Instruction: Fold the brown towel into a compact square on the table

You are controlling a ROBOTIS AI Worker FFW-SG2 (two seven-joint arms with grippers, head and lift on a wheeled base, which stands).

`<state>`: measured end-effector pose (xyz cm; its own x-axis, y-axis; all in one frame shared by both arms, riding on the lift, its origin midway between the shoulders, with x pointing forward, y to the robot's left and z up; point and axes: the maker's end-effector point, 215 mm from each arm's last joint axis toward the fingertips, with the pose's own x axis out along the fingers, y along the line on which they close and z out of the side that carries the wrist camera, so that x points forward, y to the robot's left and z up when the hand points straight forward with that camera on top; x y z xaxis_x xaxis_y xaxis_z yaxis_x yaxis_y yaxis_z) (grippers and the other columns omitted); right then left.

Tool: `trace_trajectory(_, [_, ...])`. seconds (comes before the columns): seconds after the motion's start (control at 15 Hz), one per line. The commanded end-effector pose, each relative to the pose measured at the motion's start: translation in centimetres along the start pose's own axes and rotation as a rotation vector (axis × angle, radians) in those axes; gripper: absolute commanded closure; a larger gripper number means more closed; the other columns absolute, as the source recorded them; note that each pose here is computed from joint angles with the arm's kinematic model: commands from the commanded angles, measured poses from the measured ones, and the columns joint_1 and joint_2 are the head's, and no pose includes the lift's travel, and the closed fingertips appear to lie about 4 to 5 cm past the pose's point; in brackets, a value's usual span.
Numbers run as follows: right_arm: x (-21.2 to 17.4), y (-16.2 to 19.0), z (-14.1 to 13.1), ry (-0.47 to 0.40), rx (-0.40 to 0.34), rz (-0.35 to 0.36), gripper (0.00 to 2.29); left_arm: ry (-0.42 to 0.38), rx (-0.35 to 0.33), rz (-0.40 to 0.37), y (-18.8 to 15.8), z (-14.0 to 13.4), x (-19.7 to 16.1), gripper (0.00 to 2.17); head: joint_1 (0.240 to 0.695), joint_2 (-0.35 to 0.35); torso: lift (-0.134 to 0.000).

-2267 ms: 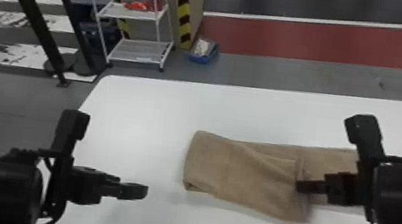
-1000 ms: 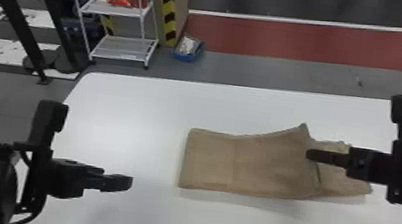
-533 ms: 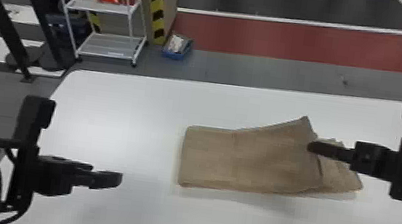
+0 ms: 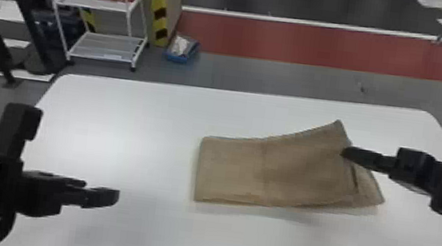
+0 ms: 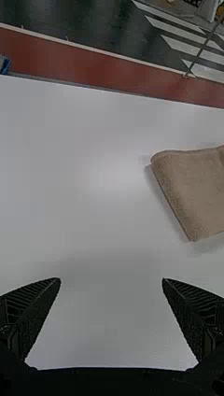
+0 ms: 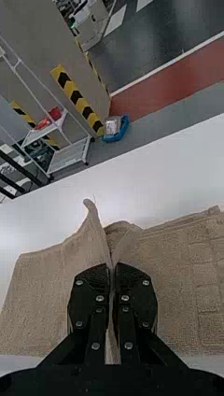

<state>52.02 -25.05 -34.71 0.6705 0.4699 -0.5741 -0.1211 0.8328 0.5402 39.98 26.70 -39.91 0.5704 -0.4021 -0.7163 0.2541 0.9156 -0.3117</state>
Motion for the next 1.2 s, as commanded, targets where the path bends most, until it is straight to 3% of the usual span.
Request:
trace_trajectory(0.0, [-1.2,0.8,1.4,-0.051,0.010,0.044,1.07,-0.001,0.000,0.002,0.1,0.0,-0.1,0.09,0.695,0.020,-0.125])
trace_trajectory(0.13, [-1.7,-0.9,1.0,-0.054,0.034,0.006,1.07,0.000,0.001,-0.002,-0.1,0.0,0.0,0.09,0.695,0.017,-0.125])
trace_trajectory(0.33, [-2.7,-0.7,3.8,-0.110,0.045,0.025,1.06,0.006,0.001,-0.001,-0.1,-0.3,0.1,0.09,0.695,-0.003,-0.125])
trace_trajectory(0.47, [-2.1,-2.1,1.8,-0.072,0.065,-0.007,1.06,0.014,0.001,-0.005,-0.3,-0.7,0.3,0.09,0.695,-0.010,-0.125])
trace_trajectory(0.6, [-3.1,-1.0,3.9,-0.124,0.054,0.027,1.07,0.013,0.003,0.000,-0.2,-0.5,0.3,0.09,0.695,-0.021,-0.125])
trace_trajectory(0.8, [-1.9,-4.4,-1.6,-0.031,0.126,-0.028,1.06,0.023,0.005,-0.007,-0.6,-1.0,0.5,0.09,0.695,-0.027,-0.125])
trace_trajectory(1.0, [-0.9,-6.2,-2.6,0.003,0.183,-0.049,1.06,0.029,0.007,-0.012,-0.9,-1.2,0.7,0.09,0.695,-0.046,-0.125])
trace_trajectory(1.13, [-0.7,-6.1,-1.8,-0.003,0.185,-0.048,1.07,0.036,0.008,-0.014,-1.0,-1.7,0.8,0.09,0.695,-0.053,-0.125])
